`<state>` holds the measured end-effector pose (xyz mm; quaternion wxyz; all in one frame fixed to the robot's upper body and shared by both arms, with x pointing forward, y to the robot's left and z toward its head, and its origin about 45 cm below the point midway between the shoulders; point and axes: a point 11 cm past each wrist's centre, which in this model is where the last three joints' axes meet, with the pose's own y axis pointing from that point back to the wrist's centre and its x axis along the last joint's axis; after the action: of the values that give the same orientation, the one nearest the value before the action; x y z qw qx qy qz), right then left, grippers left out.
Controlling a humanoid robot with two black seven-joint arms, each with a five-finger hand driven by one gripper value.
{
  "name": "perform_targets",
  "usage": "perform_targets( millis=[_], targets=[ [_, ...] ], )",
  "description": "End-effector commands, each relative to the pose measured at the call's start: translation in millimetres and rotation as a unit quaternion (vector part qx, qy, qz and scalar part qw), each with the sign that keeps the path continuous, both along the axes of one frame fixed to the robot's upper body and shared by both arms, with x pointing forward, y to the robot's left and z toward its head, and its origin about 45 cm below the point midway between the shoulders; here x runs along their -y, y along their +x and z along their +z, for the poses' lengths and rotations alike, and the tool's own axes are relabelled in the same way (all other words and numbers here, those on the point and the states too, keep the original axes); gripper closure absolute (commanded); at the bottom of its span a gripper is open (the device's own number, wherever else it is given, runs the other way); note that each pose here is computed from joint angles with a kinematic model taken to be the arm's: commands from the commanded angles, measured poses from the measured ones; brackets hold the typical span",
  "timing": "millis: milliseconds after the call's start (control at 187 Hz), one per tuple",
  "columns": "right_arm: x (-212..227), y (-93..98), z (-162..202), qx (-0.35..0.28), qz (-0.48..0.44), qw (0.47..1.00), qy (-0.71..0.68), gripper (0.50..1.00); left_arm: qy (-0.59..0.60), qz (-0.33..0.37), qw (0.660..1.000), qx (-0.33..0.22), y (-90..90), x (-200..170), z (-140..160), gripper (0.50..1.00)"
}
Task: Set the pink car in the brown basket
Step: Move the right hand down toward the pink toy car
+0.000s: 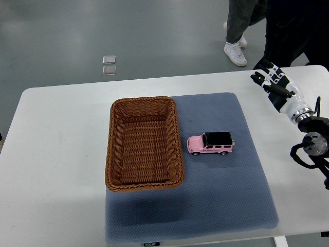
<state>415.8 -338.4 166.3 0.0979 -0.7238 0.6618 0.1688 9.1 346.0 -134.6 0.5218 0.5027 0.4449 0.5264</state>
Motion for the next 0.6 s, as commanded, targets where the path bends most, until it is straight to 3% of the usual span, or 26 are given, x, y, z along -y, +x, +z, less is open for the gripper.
perform_targets(
  millis=[0,374,593],
  targets=[
    [-15.2,4.5,1.5,0.004,0.008,1.0,0.012,0.587,0.001,0.001,1.0,0.0,0.1,-0.6,0.1,0.5],
    [-41.2,7.9,2.0,0.01,0.037,0.999,0.022,0.587,0.004,0.002,1.0,0.0,0.0,-2.7,0.4,0.5],
    [-68.1,1.4,0.5,0.023,0.124,0.991,-0.048,0.587,0.004,0.002,1.0,0.0,0.0,-2.7,0.4,0.5]
  ],
)
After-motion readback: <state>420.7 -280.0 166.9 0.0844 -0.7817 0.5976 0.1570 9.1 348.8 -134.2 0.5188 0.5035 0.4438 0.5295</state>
